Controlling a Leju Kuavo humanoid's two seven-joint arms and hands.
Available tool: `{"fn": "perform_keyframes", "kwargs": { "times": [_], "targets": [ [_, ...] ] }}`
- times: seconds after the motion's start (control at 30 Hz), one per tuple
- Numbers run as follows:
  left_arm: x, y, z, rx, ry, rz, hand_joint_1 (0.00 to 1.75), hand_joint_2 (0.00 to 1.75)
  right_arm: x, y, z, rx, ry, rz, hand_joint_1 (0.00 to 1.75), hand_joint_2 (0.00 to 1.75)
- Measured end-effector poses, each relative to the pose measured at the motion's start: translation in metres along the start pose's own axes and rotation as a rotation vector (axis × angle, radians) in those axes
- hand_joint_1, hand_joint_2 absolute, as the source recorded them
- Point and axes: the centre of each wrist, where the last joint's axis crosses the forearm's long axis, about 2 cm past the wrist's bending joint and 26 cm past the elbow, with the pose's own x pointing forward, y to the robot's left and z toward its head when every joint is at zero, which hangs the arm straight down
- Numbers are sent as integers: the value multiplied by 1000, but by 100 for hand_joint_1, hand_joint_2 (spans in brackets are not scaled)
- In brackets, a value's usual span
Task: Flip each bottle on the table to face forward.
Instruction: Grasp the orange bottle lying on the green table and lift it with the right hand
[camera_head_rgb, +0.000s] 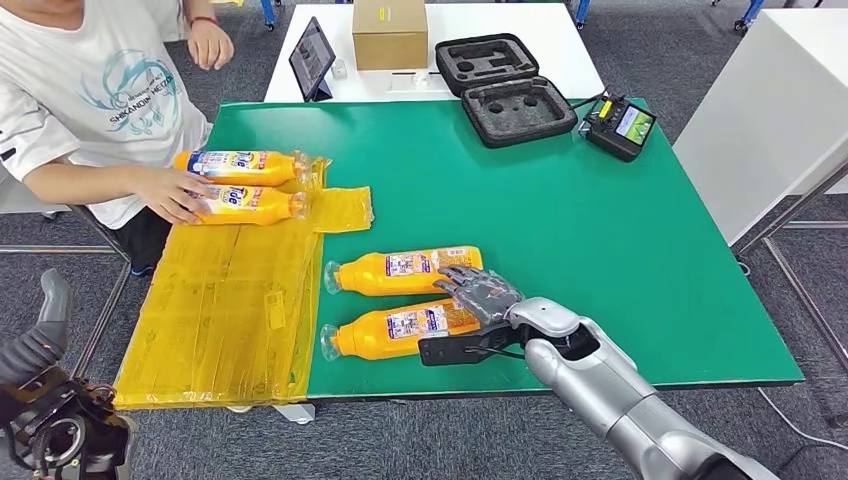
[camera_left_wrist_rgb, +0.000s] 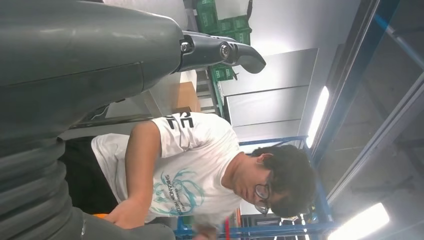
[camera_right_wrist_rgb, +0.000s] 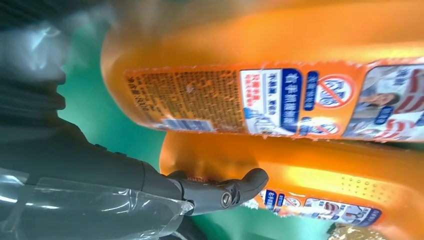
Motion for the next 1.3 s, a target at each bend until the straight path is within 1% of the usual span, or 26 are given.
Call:
{"fn": "perform_keyframes", "kwargs": {
  "times": [0.3,0.73,0.77,0.8,0.87,0.9,0.93,1.1,1.3],
  "targets": [
    [-1,-2,0,4,11,9,0,175,18,19,-11,46,-43,-1,0,175],
    [-1,-2,1,-3,17,16,0,175,35,25,-15,42,-80,11,0,175],
    [-1,-2,2,-4,17,17,0,175,36,25,-15,45,-80,10,6,175],
    [-1,-3,2,-4,18,18,0,175,37,25,-15,47,-79,9,36,175],
    [-1,-3,2,-4,19,19,0,175,38,26,-16,49,-77,6,123,175],
    [-1,-3,2,-4,20,19,0,175,39,26,-16,49,-76,5,160,175],
    [-1,-3,3,-4,21,19,0,175,39,26,-16,49,-75,3,174,175],
    [-2,-4,4,-11,28,27,0,175,38,27,-16,46,-91,-32,175,175],
    [-5,-5,7,-28,52,54,0,175,38,27,-16,25,-174,-157,175,175]
  ]
}}
